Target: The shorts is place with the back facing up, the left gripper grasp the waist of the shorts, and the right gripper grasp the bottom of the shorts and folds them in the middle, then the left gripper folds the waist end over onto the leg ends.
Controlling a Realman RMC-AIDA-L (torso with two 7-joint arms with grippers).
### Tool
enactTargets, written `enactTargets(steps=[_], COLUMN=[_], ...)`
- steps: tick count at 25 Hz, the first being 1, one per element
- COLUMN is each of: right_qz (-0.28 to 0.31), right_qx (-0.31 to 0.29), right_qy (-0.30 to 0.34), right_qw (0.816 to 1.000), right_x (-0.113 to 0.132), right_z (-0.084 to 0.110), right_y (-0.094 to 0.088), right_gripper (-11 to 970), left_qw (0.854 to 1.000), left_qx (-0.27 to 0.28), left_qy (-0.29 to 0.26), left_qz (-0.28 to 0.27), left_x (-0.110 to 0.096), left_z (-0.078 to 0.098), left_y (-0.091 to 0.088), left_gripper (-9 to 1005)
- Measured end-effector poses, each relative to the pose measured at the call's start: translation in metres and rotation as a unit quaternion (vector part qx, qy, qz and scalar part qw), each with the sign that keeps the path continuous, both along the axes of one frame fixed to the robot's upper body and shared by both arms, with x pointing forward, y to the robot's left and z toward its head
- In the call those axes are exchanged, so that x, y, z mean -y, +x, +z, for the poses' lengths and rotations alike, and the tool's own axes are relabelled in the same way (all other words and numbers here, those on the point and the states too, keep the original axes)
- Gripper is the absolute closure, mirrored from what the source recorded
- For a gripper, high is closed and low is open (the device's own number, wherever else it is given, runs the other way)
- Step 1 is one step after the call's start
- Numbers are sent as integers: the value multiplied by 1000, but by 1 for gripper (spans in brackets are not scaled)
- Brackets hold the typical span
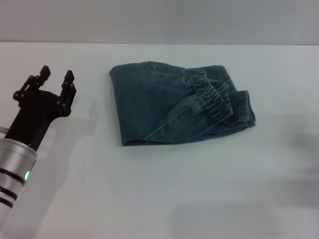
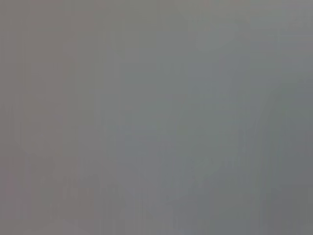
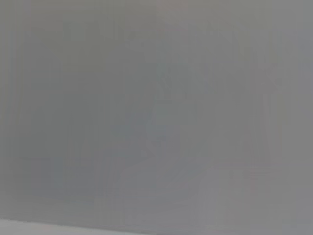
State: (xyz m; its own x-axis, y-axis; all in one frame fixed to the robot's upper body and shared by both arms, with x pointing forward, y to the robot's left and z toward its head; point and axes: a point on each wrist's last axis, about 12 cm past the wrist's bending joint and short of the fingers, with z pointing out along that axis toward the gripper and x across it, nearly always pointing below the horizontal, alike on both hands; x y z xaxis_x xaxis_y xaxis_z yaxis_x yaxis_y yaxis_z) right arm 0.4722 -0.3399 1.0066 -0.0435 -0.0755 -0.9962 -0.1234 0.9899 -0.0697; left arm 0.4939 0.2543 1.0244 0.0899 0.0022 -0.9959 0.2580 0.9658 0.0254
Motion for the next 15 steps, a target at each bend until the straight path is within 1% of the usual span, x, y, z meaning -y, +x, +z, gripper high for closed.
enactTargets(steps=[2, 4, 6, 9, 10, 15], right_qz=[4, 10, 13, 9, 7, 8], right_qx=[14, 23, 29, 30, 29, 32], right_qy=[5, 3, -1, -4, -3, 0], right_qw=[1000, 1000, 999, 999, 1000, 999], right_x=[0, 0, 0, 2, 2, 1], right_z=[-1, -2, -3, -4, -5, -5], right_y=[-8, -15, -19, -24, -26, -28], right_gripper=[849, 631, 553, 435, 396, 396], left_qw=[1000, 1000, 1000, 1000, 1000, 1000], left_qx=[4, 6, 5, 8, 8, 13], left_qy=[0, 3, 5, 17, 17, 20], left_qz=[0, -2, -3, -2, -2, -4], left_x=[-1, -1, -2, -3, -3, -3], left_z=[0, -1, -2, -2, -2, -2], left_y=[-3, -5, -6, -8, -8, -9], left_gripper=[620, 540, 460, 256, 249, 215])
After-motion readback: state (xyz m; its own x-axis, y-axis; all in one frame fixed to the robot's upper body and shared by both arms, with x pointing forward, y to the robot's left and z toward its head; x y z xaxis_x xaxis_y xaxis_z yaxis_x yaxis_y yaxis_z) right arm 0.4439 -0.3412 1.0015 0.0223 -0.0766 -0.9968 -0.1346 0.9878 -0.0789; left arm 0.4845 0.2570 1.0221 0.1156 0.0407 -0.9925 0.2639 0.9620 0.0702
